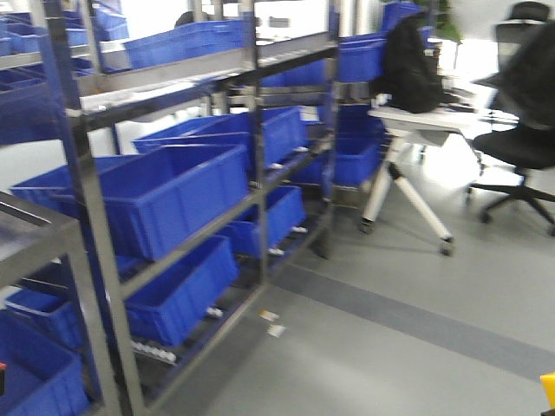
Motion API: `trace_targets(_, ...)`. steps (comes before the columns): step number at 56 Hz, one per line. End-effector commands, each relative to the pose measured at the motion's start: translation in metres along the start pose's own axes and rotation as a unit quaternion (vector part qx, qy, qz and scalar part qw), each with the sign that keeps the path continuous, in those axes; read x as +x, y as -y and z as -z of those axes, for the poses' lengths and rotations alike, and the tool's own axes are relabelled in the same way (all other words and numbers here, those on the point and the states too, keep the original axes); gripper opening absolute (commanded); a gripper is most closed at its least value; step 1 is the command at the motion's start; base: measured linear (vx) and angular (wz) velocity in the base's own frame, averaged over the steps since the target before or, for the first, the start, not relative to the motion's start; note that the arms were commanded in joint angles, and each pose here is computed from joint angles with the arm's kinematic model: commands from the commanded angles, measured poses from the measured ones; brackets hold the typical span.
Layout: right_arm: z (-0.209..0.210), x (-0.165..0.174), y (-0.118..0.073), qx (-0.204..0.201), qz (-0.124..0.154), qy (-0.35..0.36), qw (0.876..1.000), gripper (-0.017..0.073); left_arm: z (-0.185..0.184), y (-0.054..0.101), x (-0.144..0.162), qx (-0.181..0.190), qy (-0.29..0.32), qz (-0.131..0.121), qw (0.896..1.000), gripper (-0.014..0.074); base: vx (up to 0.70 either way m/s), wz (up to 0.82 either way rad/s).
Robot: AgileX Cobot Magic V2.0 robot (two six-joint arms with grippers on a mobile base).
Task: Pick red and yellow blocks into blue bin
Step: 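Drive the base past the shelves up to the large blue bin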
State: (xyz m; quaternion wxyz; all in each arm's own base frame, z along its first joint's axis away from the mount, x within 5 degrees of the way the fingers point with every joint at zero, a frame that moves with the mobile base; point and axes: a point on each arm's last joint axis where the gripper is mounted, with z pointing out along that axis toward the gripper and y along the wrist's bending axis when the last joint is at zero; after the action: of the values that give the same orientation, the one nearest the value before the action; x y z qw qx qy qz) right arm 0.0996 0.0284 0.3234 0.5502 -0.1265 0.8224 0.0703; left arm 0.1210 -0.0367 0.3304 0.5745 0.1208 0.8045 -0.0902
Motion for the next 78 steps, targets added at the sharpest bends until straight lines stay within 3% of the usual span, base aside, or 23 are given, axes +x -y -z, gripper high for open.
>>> trace_targets(1, 0.0044, -0.0163, 0.0008, 0.004, 0.007, 0.054, 0.999, -0.001, 0.0031, 0.0006, -0.0153, 0.002, 0.052, 0.009, 0.999, 0.0002, 0.55, 0.44)
trace_targets(40, 0.0044, -0.0164, 0.0008, 0.004, 0.007, 0.054, 0.998, -0.001, 0.0031, 0.0006, -0.0153, 0.002, 0.052, 0.009, 0.999, 0.0002, 0.43, 0.67)
trace_targets(78, 0.0044, -0.0164, 0.0008, 0.004, 0.007, 0.054, 0.998, -0.001, 0.0031, 0.0006, -0.0153, 0.002, 0.052, 0.009, 0.999, 0.0002, 0.19, 0.68)
